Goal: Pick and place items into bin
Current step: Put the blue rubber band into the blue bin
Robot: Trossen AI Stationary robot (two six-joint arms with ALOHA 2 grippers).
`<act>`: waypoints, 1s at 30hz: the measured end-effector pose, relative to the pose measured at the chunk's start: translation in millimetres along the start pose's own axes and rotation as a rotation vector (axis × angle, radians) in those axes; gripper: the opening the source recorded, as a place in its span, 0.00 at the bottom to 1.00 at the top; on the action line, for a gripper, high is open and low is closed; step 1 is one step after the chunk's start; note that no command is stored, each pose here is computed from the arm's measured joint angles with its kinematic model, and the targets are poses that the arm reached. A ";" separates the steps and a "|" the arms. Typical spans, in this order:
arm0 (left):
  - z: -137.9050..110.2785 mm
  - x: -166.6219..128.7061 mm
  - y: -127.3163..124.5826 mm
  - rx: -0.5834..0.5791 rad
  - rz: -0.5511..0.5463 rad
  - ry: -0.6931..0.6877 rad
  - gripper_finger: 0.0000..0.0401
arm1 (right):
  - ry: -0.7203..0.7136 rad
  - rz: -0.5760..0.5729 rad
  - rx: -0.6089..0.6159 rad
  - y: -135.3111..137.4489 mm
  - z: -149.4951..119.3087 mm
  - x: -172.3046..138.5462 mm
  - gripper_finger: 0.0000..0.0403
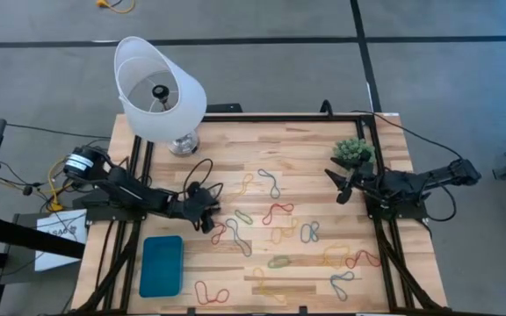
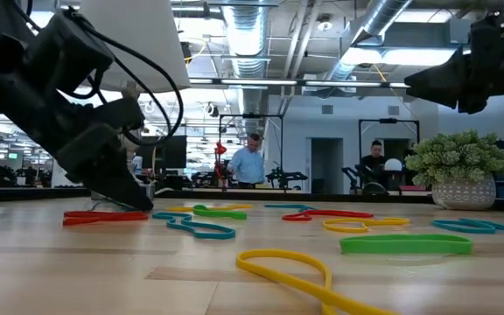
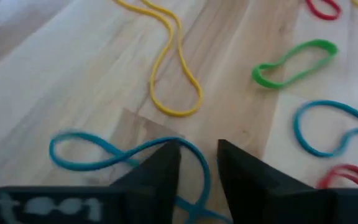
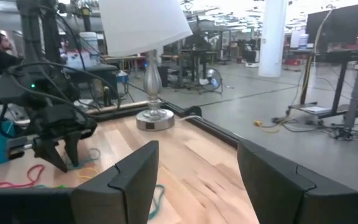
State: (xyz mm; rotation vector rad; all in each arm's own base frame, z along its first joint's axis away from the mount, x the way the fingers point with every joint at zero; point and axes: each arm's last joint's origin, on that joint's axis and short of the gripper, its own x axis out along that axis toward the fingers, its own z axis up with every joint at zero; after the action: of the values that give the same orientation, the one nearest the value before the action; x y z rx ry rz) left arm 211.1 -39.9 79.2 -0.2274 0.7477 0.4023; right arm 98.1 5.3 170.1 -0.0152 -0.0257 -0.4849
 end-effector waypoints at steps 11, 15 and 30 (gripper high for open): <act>19.8 -8.5 -8.3 0.005 0.049 -0.048 0.00 | 0.000 -0.005 0.000 -0.5 0.0 0.2 0.53; 52.5 -35.0 -22.8 0.049 0.058 -0.049 0.00 | -0.011 -0.005 0.011 -0.5 1.4 0.2 0.53; 116.9 -190.6 -83.5 0.043 -0.135 0.165 0.00 | -0.021 -0.004 0.027 -0.5 2.5 0.2 0.53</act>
State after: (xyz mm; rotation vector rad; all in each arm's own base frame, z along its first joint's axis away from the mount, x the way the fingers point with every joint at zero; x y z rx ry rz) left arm 192.5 -127.3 300.5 -0.2709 0.8964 0.2413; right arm 98.0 4.9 172.6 0.0061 -0.0528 -0.4881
